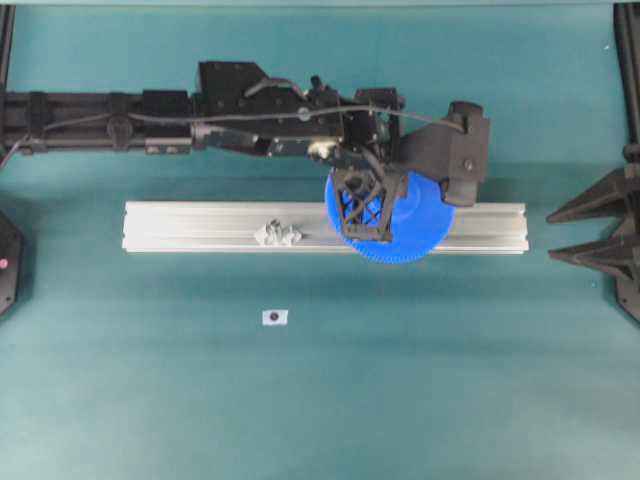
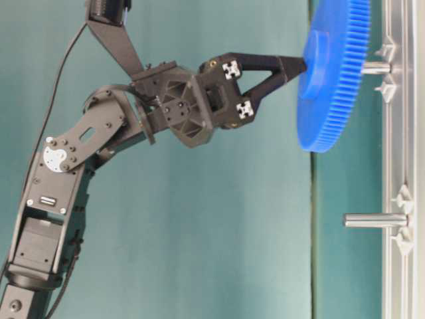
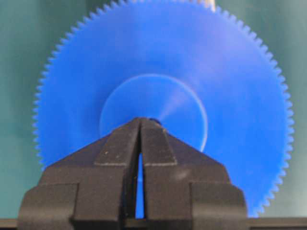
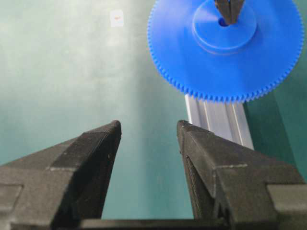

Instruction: Insert the large gear onto the shaft.

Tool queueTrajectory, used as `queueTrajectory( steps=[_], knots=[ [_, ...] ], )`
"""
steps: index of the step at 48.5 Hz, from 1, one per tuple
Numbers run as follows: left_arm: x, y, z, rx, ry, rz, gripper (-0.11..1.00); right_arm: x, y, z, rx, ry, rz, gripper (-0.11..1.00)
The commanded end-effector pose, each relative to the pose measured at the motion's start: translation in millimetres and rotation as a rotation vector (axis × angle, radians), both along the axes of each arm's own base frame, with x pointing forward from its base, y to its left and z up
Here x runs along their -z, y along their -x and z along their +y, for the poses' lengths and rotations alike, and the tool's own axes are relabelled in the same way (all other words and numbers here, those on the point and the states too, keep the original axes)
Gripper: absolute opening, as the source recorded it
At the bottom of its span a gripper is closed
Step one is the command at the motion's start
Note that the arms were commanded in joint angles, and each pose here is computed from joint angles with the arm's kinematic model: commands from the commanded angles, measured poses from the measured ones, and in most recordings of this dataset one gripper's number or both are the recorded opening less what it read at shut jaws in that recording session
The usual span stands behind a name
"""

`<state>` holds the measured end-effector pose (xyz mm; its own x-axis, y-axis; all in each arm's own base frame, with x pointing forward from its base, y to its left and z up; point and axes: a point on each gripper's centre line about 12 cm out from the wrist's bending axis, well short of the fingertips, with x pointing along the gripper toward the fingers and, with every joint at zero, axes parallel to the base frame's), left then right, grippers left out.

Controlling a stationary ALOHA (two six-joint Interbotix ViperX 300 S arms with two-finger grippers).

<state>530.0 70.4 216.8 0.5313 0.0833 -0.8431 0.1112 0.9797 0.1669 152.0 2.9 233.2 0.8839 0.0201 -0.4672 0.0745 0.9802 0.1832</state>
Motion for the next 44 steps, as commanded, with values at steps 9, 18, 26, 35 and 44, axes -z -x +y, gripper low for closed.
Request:
queueTrajectory(
  steps=[9, 18, 26, 35, 44],
  knots=[
    [-46.4, 4.0, 3.9, -0.011, -0.012, -0.087, -0.01, -2.9, -1.5, -0.2, 0.006, -0.01, -0.012, 0.58],
    [-44.0, 6.0, -3.7, 0.002, -0.009, -0.065, -0.01, -2.7, -1.7, -0.2, 0.006, -0.01, -0.011, 0.58],
    [-35.1, 7.8, -12.1, -0.011, 0.014, -0.039, -0.01, -2.7, -1.7, -0.2, 0.006, -0.01, -0.011, 0.58],
    [-10.6, 9.5, -13.1, -0.029, 0.029, -0.021, -0.01, -2.8, -1.7, -0.2, 0.006, -0.01, -0.012, 0.58],
    [-16.4, 5.5, -12.8, -0.025, 0.023, -0.065, -0.01, -2.8, -1.7, -0.2, 0.006, -0.008, -0.012, 0.58]
  ],
)
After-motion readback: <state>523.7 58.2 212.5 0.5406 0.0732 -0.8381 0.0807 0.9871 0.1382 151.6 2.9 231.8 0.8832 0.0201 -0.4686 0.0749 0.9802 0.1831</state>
